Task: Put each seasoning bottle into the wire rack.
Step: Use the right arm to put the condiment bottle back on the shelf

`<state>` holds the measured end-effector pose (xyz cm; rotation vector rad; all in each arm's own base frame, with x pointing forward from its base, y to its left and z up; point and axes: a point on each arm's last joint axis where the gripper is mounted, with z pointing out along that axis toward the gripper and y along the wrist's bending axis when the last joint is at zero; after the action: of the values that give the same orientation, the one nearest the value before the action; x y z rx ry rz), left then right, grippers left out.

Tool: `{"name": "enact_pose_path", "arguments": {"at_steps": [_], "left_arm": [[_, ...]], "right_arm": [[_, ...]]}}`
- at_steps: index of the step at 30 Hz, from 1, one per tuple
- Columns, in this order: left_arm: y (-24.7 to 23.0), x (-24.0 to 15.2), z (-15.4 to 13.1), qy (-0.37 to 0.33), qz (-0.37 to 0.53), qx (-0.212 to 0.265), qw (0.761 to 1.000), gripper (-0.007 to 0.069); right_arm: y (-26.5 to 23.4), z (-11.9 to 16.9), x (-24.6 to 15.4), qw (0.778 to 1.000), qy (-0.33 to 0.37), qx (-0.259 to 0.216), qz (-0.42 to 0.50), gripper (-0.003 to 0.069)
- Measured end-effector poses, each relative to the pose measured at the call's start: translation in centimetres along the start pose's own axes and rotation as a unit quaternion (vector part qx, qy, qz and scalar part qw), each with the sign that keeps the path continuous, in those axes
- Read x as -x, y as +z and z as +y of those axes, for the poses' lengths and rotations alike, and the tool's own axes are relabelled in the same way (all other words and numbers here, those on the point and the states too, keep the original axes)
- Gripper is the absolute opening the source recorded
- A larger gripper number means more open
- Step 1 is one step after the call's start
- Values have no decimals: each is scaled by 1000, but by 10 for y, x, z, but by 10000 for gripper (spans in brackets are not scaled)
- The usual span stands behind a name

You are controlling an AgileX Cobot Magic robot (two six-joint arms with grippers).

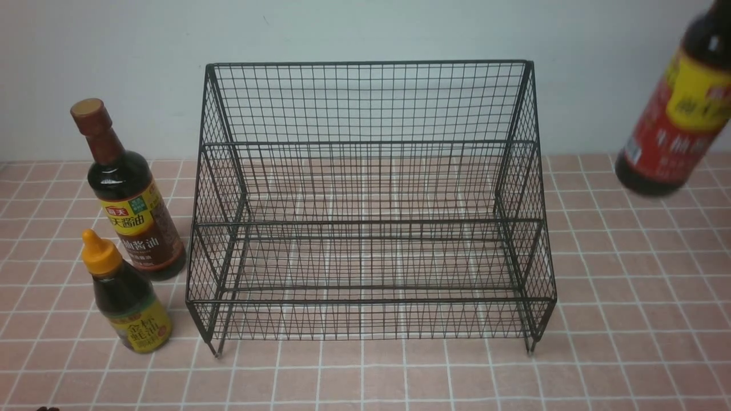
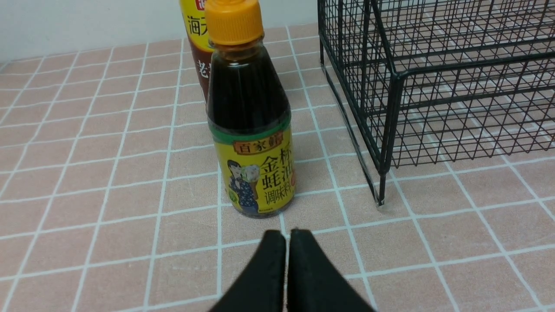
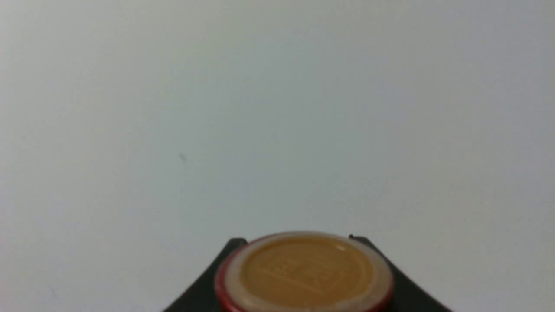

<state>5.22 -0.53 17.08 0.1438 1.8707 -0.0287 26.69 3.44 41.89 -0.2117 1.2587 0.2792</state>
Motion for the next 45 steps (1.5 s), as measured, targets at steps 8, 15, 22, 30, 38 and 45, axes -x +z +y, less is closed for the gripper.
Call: {"name": "enact_pose_path", "arguments": {"at_steps": [8,15,22,30,38,45], "left_arm": [[0,0,0,0,0,0,1000,-7],[0,0,0,0,0,0,1000,-7],[0,0,0,0,0,0,1000,-7],[0,0,0,0,0,0,1000,-7],[0,0,0,0,0,0,1000,-7],[0,0,0,0,0,0,1000,-7]], "right_arm": [[46,49,38,988,30,144,-49,269],[89,83,-7,977,53,208,2,269],[111,91,-71,972,55,214,84,269],[101,91,-102,967,51,211,135,269],[85,91,-131,959,61,208,183,269],[70,91,-154,951,65,207,222,269]]}}
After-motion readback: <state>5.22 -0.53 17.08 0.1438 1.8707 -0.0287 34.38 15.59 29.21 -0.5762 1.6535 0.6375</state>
